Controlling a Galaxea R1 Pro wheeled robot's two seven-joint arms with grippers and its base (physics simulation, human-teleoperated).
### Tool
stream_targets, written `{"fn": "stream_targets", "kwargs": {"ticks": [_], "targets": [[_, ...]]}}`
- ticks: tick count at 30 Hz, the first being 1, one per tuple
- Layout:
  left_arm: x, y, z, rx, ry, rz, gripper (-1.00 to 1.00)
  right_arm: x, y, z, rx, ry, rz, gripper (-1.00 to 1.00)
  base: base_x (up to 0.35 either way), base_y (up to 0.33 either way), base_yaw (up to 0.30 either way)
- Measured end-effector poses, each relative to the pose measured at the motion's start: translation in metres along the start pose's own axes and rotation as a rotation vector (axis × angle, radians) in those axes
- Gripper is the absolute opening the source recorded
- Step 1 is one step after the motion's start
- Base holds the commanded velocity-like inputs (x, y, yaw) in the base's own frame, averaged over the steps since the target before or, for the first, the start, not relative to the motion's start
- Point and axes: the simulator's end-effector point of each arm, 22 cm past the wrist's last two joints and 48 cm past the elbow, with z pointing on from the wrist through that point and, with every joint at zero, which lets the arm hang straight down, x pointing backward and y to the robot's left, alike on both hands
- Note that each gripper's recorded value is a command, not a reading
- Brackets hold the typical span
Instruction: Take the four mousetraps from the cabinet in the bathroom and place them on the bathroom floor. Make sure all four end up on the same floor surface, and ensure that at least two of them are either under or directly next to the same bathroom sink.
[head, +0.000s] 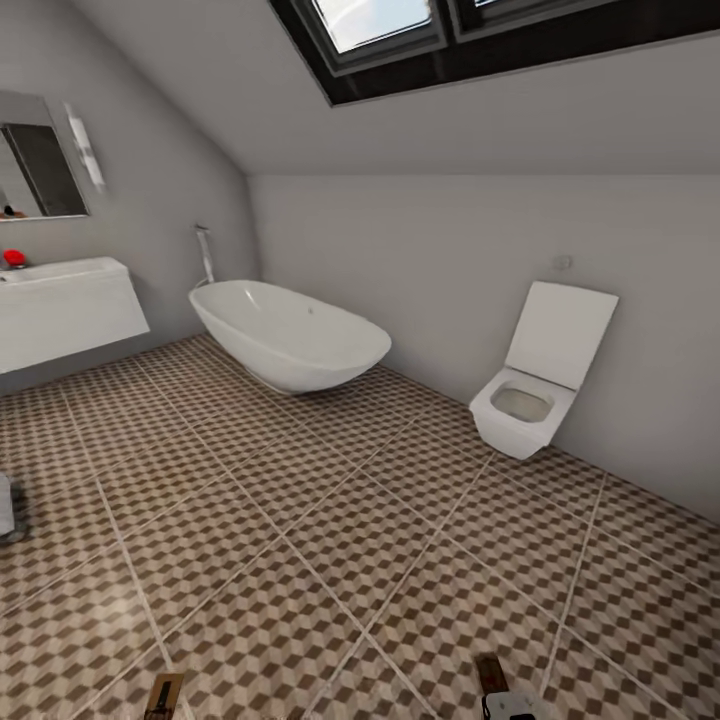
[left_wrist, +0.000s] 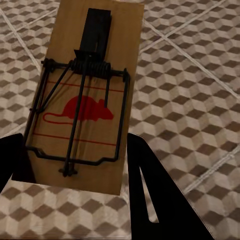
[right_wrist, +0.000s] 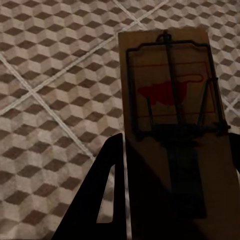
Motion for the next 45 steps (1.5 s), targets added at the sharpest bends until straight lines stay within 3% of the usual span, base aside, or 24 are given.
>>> {"fn": "stream_targets", "kwargs": {"ticks": [28, 45], "targets": [[0.0000, 0.0000, -0.0001, 0.000, 0.000, 0.000, -1.00, -0.0001, 0.0000, -0.0001, 0.000, 0.000, -0.001, -1.00, 0.014, 0.000, 0.288], [-0.0002, 0.0002, -0.0003, -0.001, -0.001, 0.000, -1.00, -0.0003, 0.0004, -0.0004, -0.001, -0.001, -0.001, -1.00, 0.260, 0.000, 0.288]]}}
